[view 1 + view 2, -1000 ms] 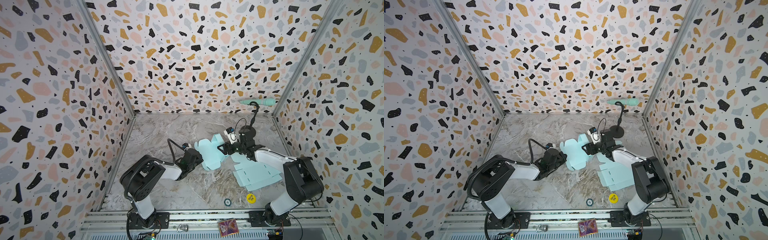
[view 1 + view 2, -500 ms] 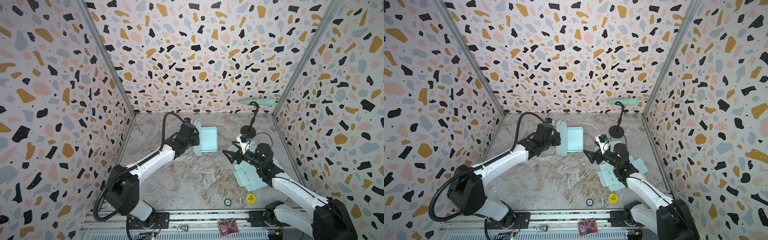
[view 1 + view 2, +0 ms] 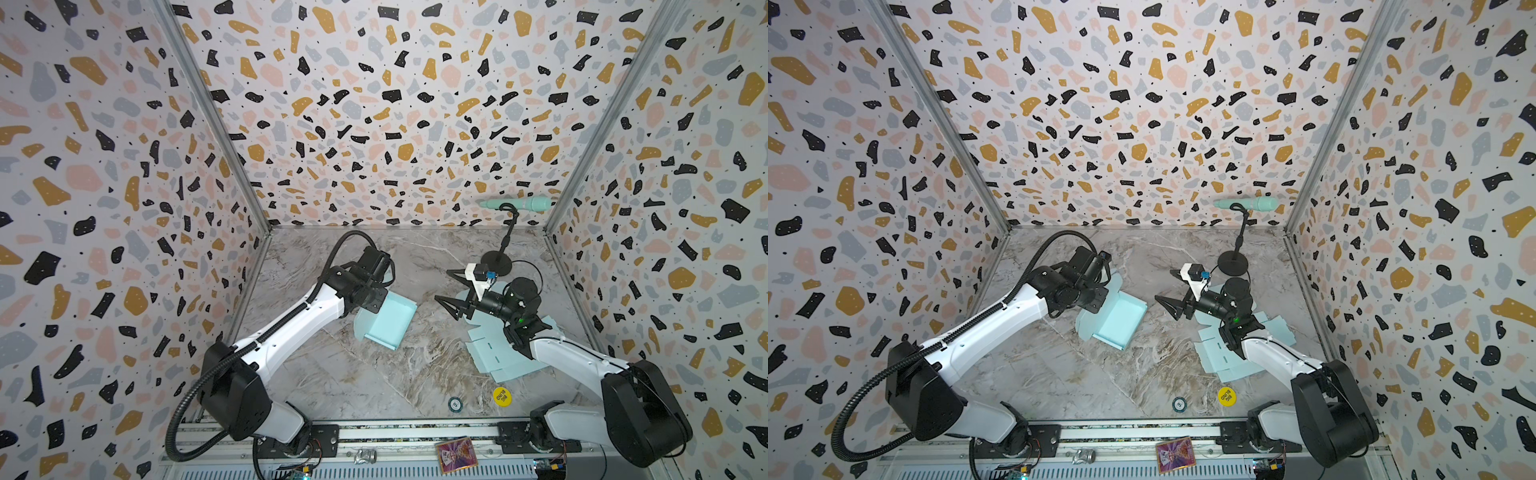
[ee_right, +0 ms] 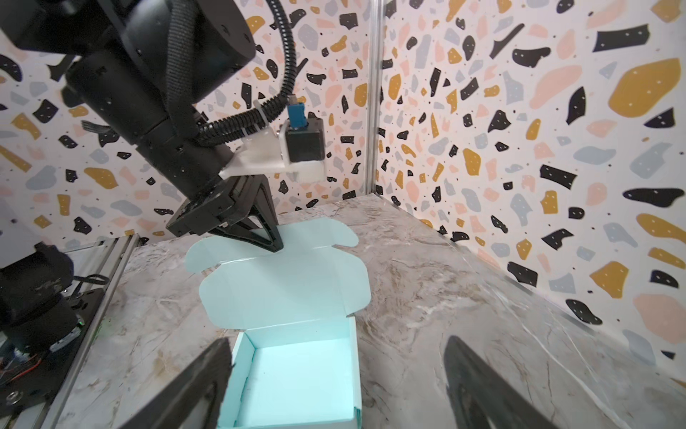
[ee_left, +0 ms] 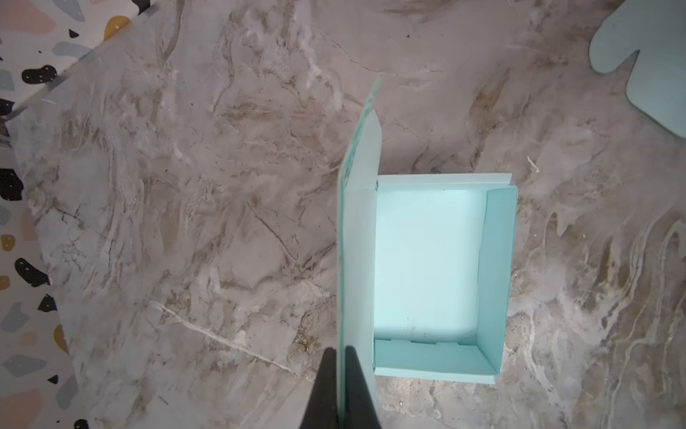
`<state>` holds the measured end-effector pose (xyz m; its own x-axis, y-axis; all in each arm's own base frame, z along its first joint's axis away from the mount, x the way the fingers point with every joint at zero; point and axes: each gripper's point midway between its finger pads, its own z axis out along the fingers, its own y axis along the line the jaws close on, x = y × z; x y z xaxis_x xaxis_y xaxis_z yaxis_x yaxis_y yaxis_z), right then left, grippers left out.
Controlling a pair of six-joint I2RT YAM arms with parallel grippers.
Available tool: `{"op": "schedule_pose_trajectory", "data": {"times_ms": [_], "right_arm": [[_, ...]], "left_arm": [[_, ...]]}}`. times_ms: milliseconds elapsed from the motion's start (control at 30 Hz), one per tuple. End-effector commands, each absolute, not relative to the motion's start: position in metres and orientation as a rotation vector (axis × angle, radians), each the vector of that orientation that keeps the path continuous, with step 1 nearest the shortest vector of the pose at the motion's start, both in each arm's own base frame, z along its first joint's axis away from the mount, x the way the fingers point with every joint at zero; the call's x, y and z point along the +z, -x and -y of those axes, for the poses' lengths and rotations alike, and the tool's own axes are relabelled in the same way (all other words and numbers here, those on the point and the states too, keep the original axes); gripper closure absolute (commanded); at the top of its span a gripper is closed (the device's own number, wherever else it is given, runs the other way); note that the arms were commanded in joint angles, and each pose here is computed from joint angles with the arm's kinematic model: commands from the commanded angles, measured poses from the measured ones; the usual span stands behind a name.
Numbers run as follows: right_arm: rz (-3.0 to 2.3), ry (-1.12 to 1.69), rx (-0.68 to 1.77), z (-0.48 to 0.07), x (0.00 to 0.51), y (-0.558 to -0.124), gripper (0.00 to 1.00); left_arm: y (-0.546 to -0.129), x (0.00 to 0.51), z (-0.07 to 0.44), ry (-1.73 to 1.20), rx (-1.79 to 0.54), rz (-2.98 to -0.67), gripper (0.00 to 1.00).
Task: Fold the paper box
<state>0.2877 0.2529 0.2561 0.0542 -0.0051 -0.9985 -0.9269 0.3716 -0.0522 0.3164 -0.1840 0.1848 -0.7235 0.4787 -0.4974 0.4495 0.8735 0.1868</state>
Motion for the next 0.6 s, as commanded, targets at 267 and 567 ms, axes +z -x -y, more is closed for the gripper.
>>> {"op": "schedule_pose_trajectory", "data": {"times_ms": [267, 567], "right_arm": [[-1.190, 1.069, 0.850, -0.261, 0.284, -0.280, 0.10], [-1.215, 1.169, 0.700, -0.256, 0.254, -0.291, 0.10]], "left_arm": [[-0.315, 0.182, 0.209, -0.941, 0.148, -2.395, 1.00], [-0.312, 0.184, 0.218, -1.021, 0.128, -2.347, 1.00]]}}
